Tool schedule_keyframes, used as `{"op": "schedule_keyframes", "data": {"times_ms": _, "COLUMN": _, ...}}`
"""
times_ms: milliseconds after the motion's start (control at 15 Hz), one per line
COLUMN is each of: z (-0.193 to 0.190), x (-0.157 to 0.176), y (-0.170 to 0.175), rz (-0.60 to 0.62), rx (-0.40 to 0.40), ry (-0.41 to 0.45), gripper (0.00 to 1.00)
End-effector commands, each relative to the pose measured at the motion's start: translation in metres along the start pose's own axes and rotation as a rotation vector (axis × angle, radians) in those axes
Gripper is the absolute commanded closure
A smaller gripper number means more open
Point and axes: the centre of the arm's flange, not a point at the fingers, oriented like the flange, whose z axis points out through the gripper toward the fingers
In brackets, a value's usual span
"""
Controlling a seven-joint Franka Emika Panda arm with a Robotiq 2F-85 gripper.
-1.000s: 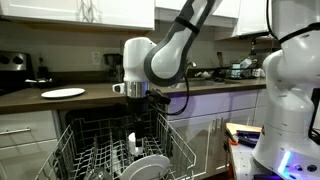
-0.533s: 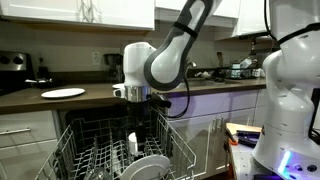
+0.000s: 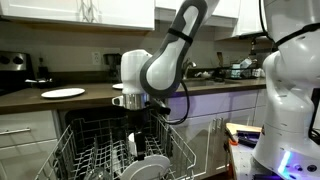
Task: Remove the plate from the dishwasher and put it on the counter top
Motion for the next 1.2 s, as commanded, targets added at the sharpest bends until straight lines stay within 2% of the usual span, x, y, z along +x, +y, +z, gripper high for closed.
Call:
{"op": "schedule_keyframes", "data": {"times_ms": 0, "z": 0.013, "x": 0.006, "y": 0.002, "rz": -0.018, "rx": 0.049, "ry": -0.007, "gripper": 0.0}}
{"op": "schedule_keyframes", "data": {"times_ms": 267, "z": 0.03, "x": 0.003, "y": 0.002, "rz": -0.016, "rx": 0.061, "ry": -0.06, "gripper": 0.0}}
{"op": "schedule_keyframes", "data": {"times_ms": 400, "z": 0.038, "x": 0.0, "y": 0.003, "rz": -0.029, "rx": 0.083, "ry": -0.068, "gripper": 0.14}}
{"op": "schedule_keyframes", "data": {"times_ms": 600, "z": 0.047, "x": -0.004, "y": 0.008, "rz": -0.044, "rx": 0.117, "ry": -0.07, "gripper": 0.47}}
{"op": "schedule_keyframes", "data": {"times_ms": 1067, "z": 0.048, "x": -0.012, "y": 0.02, "rz": -0.059, "rx": 0.163, "ry": -0.076, "gripper": 0.93}}
{"op": "schedule_keyframes", "data": {"times_ms": 1133, "z": 0.047, "x": -0.013, "y": 0.022, "rz": -0.066, "rx": 0.175, "ry": -0.073, "gripper": 0.96}}
